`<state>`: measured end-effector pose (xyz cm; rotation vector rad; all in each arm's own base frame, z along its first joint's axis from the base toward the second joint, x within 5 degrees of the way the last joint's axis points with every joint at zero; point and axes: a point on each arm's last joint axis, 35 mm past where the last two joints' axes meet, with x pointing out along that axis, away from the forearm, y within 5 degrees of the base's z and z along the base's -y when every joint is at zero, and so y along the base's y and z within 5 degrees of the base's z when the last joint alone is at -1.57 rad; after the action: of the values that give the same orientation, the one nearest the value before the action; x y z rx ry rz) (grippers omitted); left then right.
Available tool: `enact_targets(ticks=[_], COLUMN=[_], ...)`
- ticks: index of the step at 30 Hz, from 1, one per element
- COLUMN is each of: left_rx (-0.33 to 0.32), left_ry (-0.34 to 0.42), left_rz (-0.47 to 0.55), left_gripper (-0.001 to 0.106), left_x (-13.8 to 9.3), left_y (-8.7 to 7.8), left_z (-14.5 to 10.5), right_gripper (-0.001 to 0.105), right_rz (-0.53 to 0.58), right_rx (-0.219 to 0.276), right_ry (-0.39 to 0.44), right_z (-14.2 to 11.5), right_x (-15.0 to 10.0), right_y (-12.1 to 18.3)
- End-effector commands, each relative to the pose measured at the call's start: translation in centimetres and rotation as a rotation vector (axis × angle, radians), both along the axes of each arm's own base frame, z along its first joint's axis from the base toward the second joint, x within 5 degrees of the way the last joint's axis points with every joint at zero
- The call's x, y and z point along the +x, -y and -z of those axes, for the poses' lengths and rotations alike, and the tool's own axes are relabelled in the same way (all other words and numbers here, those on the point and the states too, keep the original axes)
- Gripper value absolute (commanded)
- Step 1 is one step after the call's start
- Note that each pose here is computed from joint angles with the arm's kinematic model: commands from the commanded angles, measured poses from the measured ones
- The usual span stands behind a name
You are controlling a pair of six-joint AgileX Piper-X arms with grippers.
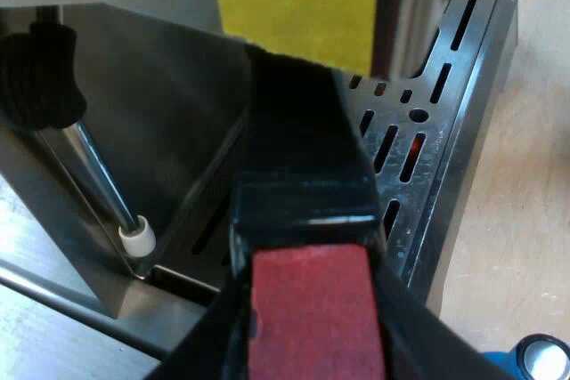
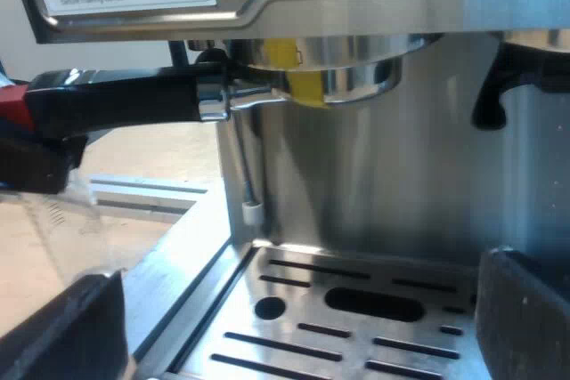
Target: Put the handle in the coffee machine
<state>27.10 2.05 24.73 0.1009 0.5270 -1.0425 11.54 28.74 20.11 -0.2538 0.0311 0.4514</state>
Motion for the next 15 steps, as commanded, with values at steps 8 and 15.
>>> enact_targets(ticks=[8,15], left_rx=[-0.096,-0.097], left_ry=[0.121,0.118], left_rz=[0.066,0.065], left_gripper=[0.0,0.0], left_x=[0.1,0.1], left_y=[0.2,0.2], left_z=[-2.0,-2.0], right_gripper=[0.08,0.08], right_rz=[-0.083,-0.058], right_rx=[0.015,-0.035], right_ry=[0.0,-0.01], right_z=[-0.3,1.1], right_x=[-0.1,0.4], right_y=[-0.4,-0.5])
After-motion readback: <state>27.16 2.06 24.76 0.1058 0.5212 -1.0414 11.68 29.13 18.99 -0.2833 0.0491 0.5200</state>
